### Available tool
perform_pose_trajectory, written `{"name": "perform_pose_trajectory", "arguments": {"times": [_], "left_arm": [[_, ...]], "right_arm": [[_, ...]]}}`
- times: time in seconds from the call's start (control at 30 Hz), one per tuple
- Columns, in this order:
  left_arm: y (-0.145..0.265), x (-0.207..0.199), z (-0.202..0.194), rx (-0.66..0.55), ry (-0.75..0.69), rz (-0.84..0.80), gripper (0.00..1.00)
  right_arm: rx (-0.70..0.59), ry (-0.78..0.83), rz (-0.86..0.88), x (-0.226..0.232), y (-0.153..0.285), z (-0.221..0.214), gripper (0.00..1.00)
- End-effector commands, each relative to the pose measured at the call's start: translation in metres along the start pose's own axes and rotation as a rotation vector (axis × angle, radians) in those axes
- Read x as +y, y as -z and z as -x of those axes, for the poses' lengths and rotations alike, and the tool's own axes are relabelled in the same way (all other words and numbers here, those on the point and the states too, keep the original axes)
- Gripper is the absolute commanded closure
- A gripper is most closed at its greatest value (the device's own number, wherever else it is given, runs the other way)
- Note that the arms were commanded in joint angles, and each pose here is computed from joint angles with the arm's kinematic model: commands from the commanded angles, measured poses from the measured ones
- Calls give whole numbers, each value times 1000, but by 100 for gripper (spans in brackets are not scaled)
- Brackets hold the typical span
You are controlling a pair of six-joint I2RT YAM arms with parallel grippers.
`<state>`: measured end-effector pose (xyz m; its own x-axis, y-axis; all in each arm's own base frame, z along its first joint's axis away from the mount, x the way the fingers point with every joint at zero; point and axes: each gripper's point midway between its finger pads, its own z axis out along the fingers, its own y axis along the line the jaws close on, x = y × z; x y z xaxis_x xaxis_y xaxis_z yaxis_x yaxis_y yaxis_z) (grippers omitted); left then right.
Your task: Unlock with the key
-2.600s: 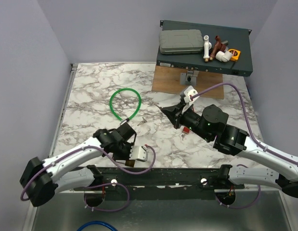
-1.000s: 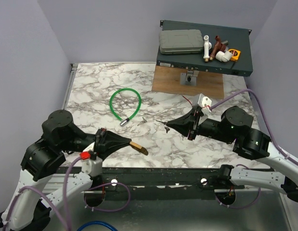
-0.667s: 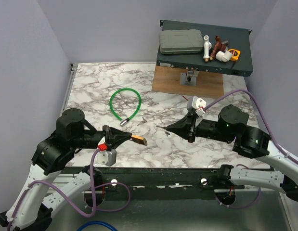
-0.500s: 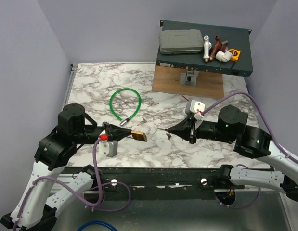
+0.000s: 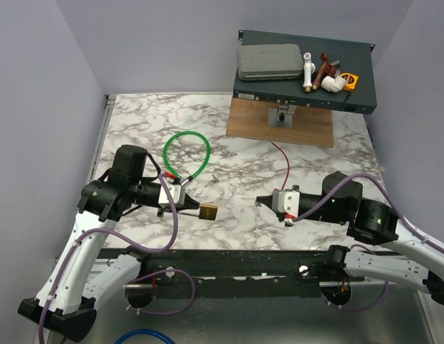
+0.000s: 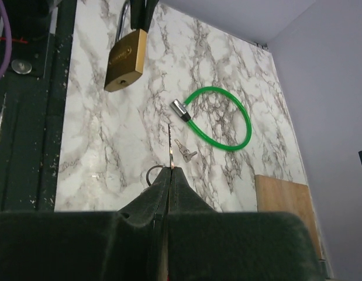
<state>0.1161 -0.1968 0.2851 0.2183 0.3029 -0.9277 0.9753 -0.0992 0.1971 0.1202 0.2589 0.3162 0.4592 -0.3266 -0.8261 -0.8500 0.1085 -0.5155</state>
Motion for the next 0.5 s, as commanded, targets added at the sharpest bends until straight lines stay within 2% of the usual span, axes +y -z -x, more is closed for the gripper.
{"name": "perform_pose_trajectory", "arguments": {"times": [0.0,0.13,0.2,0.33,0.47], "left_arm": [[3,-21,27,-114,-64,-79,100],[9,-17,40,-112,-129,-62,100],[8,-15,33,-85,-128,-52,100],[-4,-15,-21,24,-71,-60,100],[-23,-22,-79,146,57,-130,100]], "right_arm": [[-20,140,46,8,-3,-6,99],[-7,191,29,6,-9,-14,99],[-16,194,6,3,-9,-14,99],[-46,156,-5,6,-11,-14,99],[-76,107,-18,9,-10,-12,99]]}}
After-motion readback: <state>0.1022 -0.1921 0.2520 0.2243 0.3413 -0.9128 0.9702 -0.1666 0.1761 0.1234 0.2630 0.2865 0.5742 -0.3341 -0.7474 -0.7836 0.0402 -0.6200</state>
